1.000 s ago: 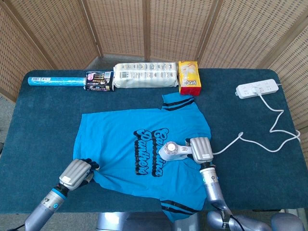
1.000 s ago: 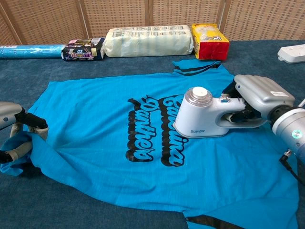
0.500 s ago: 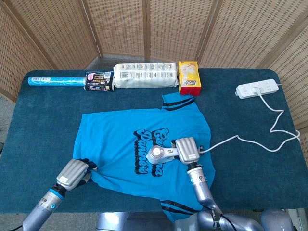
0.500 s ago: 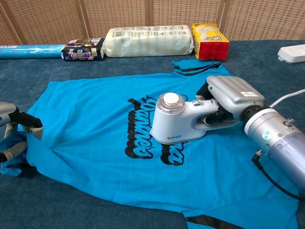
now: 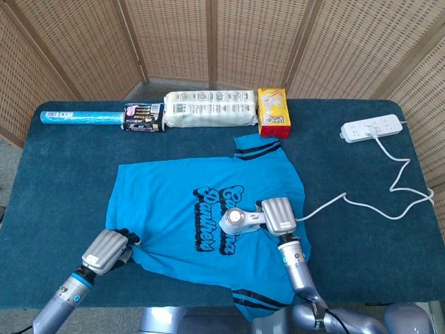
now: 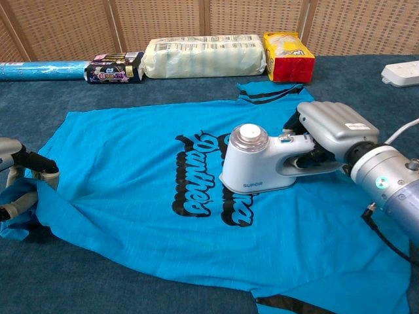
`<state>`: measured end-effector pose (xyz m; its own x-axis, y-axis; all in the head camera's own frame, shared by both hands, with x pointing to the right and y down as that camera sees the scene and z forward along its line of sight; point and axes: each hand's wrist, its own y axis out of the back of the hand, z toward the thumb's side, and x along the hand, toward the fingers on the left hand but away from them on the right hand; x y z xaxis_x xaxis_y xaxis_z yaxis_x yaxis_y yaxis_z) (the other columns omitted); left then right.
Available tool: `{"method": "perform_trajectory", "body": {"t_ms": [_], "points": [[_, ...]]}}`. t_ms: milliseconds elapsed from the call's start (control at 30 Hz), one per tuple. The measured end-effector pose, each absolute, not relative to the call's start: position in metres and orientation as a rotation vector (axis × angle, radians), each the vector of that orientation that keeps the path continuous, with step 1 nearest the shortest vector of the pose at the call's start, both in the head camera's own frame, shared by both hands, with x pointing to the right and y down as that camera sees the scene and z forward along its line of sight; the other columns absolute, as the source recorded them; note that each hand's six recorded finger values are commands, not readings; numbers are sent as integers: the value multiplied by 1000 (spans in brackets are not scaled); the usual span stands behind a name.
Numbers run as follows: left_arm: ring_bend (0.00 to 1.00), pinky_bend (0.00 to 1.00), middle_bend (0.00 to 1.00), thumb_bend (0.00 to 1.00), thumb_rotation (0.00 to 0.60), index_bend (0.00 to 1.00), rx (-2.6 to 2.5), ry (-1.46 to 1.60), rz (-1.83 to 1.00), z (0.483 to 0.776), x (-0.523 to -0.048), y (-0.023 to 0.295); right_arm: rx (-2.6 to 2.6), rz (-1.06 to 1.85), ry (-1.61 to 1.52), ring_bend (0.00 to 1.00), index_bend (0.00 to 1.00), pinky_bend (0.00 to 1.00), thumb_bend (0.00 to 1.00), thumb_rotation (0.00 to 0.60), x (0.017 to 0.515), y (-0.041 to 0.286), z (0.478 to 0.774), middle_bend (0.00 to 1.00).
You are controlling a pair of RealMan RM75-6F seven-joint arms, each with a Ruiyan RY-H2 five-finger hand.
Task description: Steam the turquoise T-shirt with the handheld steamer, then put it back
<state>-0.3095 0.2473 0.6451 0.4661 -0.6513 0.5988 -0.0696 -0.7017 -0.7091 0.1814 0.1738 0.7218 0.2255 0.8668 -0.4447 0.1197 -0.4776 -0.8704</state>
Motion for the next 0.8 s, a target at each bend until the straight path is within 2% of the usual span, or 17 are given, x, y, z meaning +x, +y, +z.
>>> {"method": "perform_trajectory", "body": {"t_ms": [367,800], "points": [[453,559,548,538,600,563,-2103,593,-1223,644,-307,248,-1694,1412,-960,804,757,725,326,600,229,163,725,771],[453,559,548,539,600,563,-2102,589,-1234,643,-306,250,-1534,1517,-1175,804,757,723,326,600,285,100,705,771]]}}
